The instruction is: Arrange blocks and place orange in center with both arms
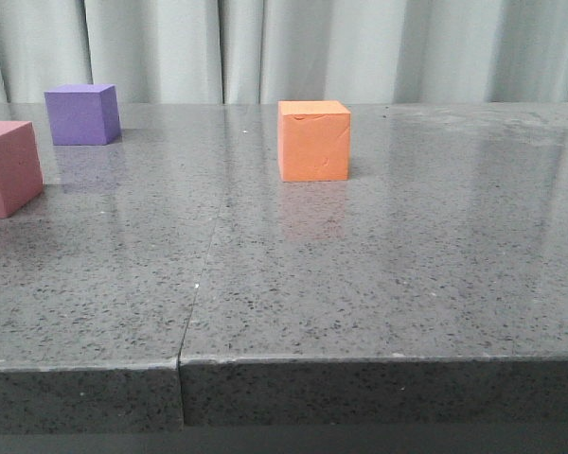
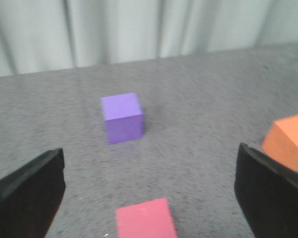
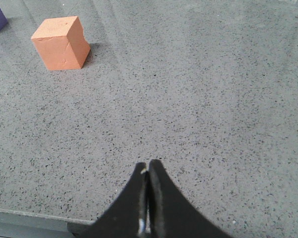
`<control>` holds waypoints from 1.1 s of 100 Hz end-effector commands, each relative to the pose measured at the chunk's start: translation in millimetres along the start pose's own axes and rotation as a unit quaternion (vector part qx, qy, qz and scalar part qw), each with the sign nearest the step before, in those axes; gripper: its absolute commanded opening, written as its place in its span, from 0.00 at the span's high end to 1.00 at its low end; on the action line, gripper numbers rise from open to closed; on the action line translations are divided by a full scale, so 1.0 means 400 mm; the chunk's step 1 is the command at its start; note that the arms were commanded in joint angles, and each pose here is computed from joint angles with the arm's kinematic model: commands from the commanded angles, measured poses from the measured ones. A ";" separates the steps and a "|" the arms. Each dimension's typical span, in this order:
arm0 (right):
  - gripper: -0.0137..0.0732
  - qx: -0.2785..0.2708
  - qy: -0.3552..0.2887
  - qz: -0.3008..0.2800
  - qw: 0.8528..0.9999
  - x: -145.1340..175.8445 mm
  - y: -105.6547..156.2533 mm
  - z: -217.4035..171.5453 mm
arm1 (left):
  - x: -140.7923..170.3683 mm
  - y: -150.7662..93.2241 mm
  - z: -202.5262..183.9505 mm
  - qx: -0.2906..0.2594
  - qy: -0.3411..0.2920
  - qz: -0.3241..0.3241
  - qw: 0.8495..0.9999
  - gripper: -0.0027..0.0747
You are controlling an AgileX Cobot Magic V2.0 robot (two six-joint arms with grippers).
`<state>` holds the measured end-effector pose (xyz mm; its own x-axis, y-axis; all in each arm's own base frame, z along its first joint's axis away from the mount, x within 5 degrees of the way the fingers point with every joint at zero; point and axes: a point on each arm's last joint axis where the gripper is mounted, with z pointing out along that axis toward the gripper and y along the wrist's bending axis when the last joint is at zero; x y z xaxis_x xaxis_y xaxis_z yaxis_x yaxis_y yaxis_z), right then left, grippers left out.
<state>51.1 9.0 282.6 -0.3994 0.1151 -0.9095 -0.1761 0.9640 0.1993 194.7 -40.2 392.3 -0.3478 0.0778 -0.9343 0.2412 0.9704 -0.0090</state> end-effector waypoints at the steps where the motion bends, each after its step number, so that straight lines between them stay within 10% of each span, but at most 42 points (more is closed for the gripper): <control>1: 0.85 -0.009 -0.047 -0.010 0.999 -0.034 0.007 -0.008 | -0.066 -0.029 0.018 0.028 -0.024 0.028 0.999 0.13; 42: 0.85 -0.009 -0.047 -0.010 0.999 -0.034 0.007 -0.008 | -0.173 -0.161 0.197 0.170 0.057 0.201 0.963 0.13; 75: 0.85 -0.009 -0.047 -0.010 0.999 -0.034 0.007 -0.008 | -0.187 -0.230 0.337 0.330 0.099 0.355 0.869 0.13; 110: 0.85 -0.009 -0.047 -0.010 0.999 -0.034 0.007 -0.008 | -0.159 -0.295 0.459 0.369 0.106 0.364 0.848 0.13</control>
<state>51.1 8.9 282.6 -0.3989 0.1141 -0.9098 -0.1759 0.9643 0.1981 364.6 -188.9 360.2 -0.0790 0.7725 -0.6301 0.9452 0.2589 0.1989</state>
